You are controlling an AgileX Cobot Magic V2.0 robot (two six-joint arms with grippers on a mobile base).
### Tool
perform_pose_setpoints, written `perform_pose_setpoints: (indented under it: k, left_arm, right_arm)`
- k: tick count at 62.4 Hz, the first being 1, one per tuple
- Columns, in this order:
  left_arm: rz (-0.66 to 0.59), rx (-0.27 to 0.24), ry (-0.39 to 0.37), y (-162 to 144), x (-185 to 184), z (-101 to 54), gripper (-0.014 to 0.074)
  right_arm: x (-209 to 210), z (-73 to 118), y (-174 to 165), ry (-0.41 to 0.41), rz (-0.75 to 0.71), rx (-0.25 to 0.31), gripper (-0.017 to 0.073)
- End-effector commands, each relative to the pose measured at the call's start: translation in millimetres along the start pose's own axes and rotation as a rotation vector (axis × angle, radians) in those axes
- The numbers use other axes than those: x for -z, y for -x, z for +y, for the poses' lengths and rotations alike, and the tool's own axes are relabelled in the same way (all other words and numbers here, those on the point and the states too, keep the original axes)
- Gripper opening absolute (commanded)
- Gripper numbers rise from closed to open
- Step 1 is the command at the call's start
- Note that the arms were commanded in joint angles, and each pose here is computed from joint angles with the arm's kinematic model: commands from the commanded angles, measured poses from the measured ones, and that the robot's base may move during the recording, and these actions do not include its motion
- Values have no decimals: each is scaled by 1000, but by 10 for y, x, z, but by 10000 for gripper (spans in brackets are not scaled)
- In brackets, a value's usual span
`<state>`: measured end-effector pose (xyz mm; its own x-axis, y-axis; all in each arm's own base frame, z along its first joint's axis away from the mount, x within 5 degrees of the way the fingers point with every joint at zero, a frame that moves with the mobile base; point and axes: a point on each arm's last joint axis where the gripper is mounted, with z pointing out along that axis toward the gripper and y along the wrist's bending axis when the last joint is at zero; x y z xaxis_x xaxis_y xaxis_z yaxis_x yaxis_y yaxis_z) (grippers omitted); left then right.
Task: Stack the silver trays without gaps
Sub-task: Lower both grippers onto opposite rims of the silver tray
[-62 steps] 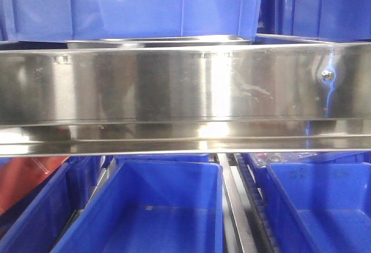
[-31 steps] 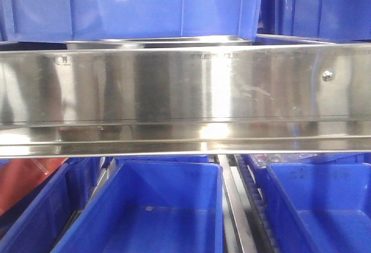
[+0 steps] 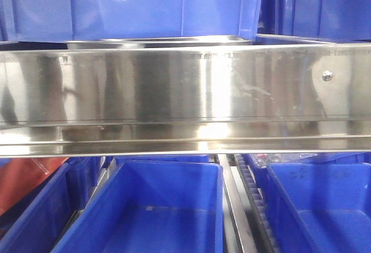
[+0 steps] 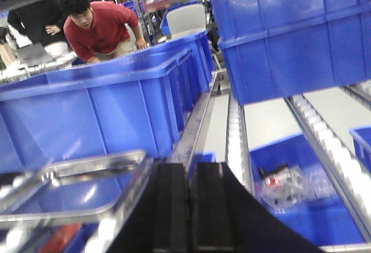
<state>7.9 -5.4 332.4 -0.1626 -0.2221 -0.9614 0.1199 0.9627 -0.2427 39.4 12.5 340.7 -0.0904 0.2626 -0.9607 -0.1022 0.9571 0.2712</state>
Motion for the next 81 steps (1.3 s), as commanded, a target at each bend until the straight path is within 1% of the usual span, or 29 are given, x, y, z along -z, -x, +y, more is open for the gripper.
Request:
perform_pose_setpoints:
  k: [1, 7, 11, 12, 16, 17, 19, 23, 26, 28, 31, 35, 40, 45, 47, 51, 58, 61, 65, 70, 73, 74, 76, 81]
  left_arm:
    - [-11, 3, -15, 44, 1, -16, 4]
    - [39, 3, -6, 131, 1, -41, 3]
    - [114, 0, -3, 226, -7, -78, 3]
    - [135, -7, -5, 247, -13, -88, 3]
    - [236, -63, -25, 347, -68, -144, 3]
    - [242, -81, -40, 393, -67, -168, 3]
    - [272, -93, -58, 451, -112, -199, 3]
    - [262, -80, -93, 624, -177, -263, 1]
    - [240, -77, -109, 734, -213, -294, -6]
    - [232, -78, -118, 800, -254, -313, -10]
    - [236, -80, -127, 867, -317, -333, -10]
    - [275, -71, -151, 898, -426, -365, -10]
    - [346, -82, -185, 872, -560, -405, -10]
    - [391, -106, -193, 849, -698, -430, -15]
    - [396, -110, -193, 847, -756, -439, -16]
    - [388, -103, -192, 857, -851, -454, -16]
    - [392, -83, -187, 852, -1088, -487, -16]
    - [423, -83, -179, 818, -1190, -492, -16]
    - [476, -84, -168, 759, -1312, -495, -16]
    - [516, -85, -153, 693, -1502, -500, -16]
    - [509, -83, -150, 682, -1586, -506, -16]
    - [503, -81, -149, 681, -1612, -508, -16]
    - [489, -80, -147, 679, -1678, -512, -16]
    - [470, -75, -142, 659, -1819, -519, -16]
  right_arm:
    - [-2, 35, 14, 9, 108, 50, -79]
    - [-18, 90, 97, 21, 279, 114, -79]
    - [-40, 133, 214, 41, 322, 125, -79]
    - [-48, 144, 243, 47, 330, 126, -79]
    - [-116, 198, 390, 72, 377, 131, -79]
    - [-134, 208, 416, 77, 390, 131, -79]
    - [-189, 231, 474, 89, 425, 132, -79]
    - [-304, 269, 566, 109, 472, 129, -79]
    - [-395, 296, 618, 115, 489, 83, -79]
    - [-435, 320, 645, 129, 489, 68, -79]
    - [-517, 366, 662, 169, 492, 82, -79]
    - [-626, 409, 635, 196, 527, 115, -74]
    - [-760, 425, 552, 174, 599, 159, -57]
    - [-908, 417, 477, 109, 649, 199, -57]
    - [-958, 423, 463, 91, 649, 198, -57]
    - [-1063, 460, 439, 78, 640, 169, -57]
    - [-1266, 575, 411, 93, 633, 114, -57]
    - [-1342, 636, 397, 103, 645, 105, -57]
    - [-1455, 745, 392, 131, 654, 119, -57]
    - [-1619, 885, 366, 148, 661, 161, -57]
    - [-1728, 947, 366, 125, 660, 172, -57]
    - [-1761, 960, 365, 111, 660, 168, -57]
    - [-1828, 985, 384, 85, 652, 180, -57]
    - [-2021, 1039, 341, 12, 692, 187, -57]
